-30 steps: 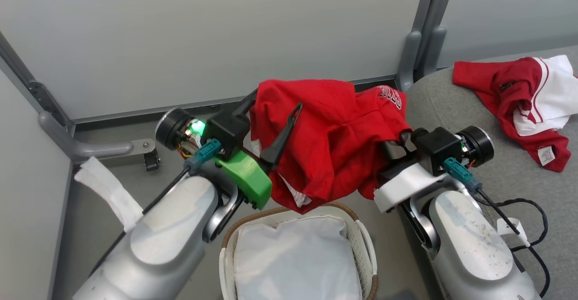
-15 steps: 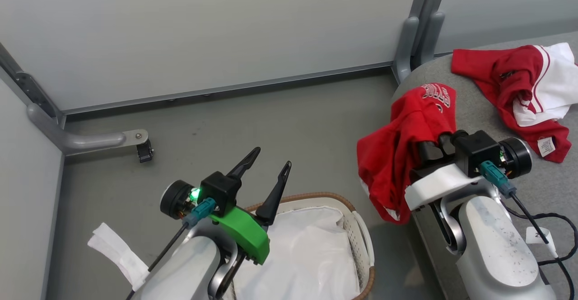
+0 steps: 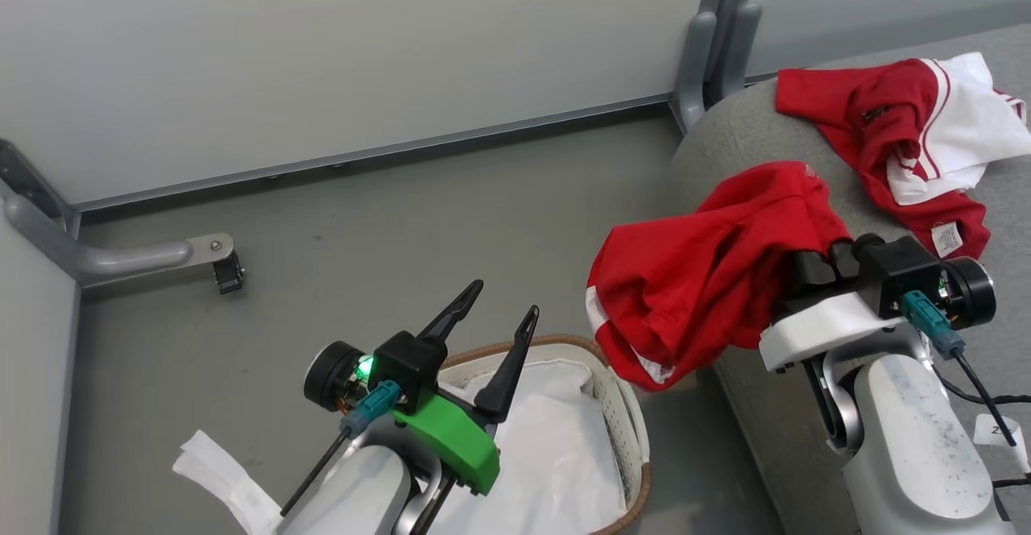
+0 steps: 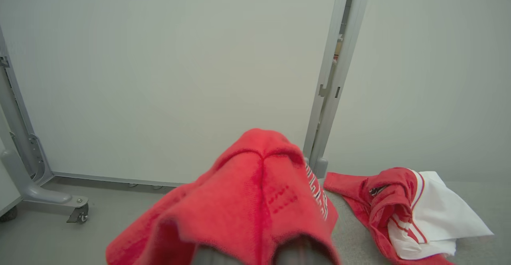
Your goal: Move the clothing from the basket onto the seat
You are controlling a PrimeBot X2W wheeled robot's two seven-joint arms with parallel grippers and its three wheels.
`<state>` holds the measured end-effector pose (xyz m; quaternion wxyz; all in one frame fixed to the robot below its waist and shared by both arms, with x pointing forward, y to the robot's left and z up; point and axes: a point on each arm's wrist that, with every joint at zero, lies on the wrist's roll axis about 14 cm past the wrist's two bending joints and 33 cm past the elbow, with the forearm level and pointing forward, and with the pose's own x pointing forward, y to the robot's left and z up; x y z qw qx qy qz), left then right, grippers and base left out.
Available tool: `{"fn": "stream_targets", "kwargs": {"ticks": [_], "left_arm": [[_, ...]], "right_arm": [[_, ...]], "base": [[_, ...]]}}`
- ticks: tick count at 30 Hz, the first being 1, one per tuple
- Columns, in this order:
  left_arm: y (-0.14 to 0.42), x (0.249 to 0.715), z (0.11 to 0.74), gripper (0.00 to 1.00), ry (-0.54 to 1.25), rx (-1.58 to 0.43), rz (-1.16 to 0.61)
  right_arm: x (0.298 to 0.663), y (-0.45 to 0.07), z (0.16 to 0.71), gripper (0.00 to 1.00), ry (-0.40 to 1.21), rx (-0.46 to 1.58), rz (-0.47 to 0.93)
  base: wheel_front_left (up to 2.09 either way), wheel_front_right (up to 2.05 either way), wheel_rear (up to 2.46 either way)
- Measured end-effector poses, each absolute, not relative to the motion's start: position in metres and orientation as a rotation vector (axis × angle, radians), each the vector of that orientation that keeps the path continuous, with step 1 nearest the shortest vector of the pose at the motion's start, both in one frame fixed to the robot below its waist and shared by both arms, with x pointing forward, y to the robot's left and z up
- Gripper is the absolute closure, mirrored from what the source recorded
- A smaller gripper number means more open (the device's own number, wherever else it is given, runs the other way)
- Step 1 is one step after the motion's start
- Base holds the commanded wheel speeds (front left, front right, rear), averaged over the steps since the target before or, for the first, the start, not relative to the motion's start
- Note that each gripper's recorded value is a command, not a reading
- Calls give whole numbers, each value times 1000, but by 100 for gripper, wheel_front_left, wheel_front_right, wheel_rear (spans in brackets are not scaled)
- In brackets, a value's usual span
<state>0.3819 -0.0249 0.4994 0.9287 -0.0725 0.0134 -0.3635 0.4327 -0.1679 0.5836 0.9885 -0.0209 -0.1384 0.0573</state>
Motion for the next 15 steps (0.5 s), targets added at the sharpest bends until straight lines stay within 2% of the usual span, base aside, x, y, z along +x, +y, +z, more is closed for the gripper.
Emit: {"fn": "stream_targets", "kwargs": {"ticks": [15], "left_arm": [[-107, 378, 498, 0, 5, -142, -1008]], "right_arm": [[402, -274, 579, 100, -254, -96, -179]], "base": [[0, 0, 0]]}}
